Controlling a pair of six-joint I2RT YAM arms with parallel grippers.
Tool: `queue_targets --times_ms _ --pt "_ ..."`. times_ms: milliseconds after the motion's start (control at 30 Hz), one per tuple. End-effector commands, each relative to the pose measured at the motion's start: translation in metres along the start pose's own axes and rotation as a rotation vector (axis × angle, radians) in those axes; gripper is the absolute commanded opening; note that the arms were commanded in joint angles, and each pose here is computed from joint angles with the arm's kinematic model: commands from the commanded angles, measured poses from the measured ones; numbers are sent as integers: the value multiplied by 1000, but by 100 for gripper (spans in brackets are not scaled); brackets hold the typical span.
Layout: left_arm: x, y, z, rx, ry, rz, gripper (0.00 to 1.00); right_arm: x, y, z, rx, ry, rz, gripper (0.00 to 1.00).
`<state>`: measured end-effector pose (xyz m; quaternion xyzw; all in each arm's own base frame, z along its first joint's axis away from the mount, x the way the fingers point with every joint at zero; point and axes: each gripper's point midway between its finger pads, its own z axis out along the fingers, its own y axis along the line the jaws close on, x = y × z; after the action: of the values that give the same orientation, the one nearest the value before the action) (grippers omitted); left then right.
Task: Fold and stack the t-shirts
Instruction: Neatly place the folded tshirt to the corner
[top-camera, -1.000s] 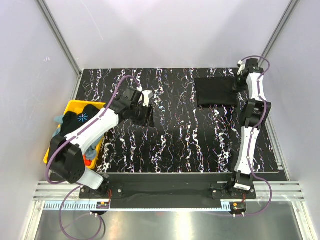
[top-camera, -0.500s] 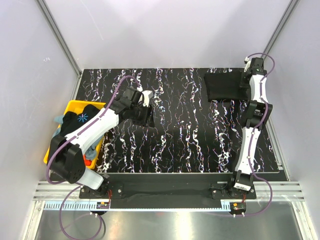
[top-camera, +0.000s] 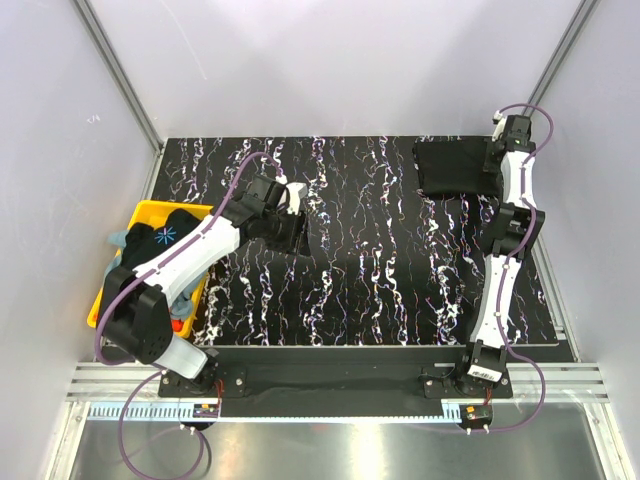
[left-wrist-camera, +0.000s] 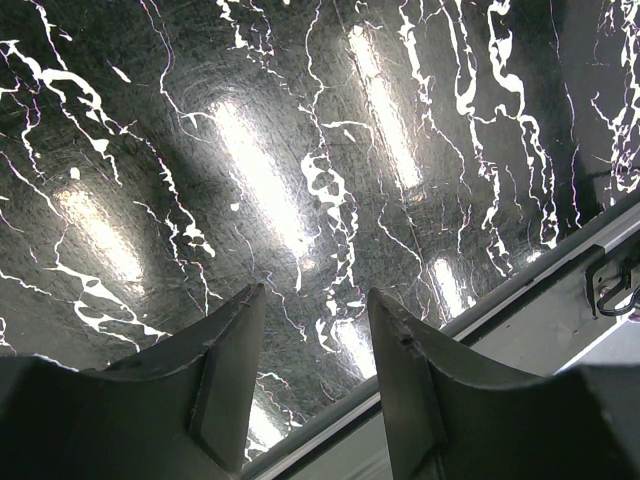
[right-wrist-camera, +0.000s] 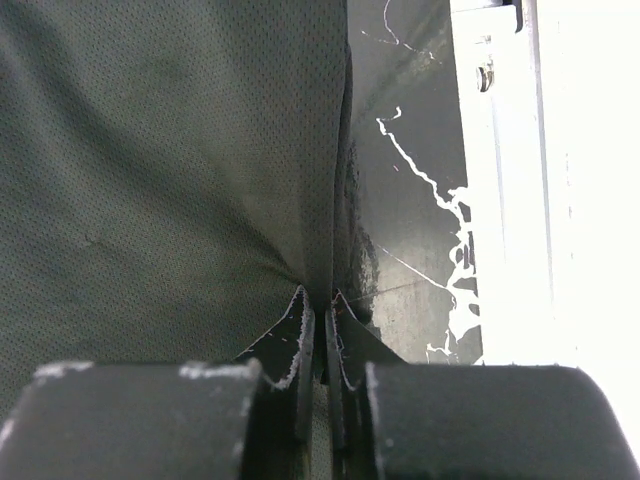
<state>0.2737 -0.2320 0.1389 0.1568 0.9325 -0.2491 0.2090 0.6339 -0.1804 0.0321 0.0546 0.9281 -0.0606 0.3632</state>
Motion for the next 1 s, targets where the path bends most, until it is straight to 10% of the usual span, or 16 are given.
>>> queue_targets --times_ms 0,333,633,967 --pt "-14 -6 -8 25 -48 22 51 -19 -12 -8 45 -57 9 9" --pt "-20 -16 -20 54 -94 30 51 -76 -8 -78 114 -165 84 95" --pt "-36 -18 -51 32 -250 50 51 -98 13 -200 305 -201 261 99" --pt "-60 -26 -107 66 -512 72 52 -15 172 -327 -285 19 406 100"
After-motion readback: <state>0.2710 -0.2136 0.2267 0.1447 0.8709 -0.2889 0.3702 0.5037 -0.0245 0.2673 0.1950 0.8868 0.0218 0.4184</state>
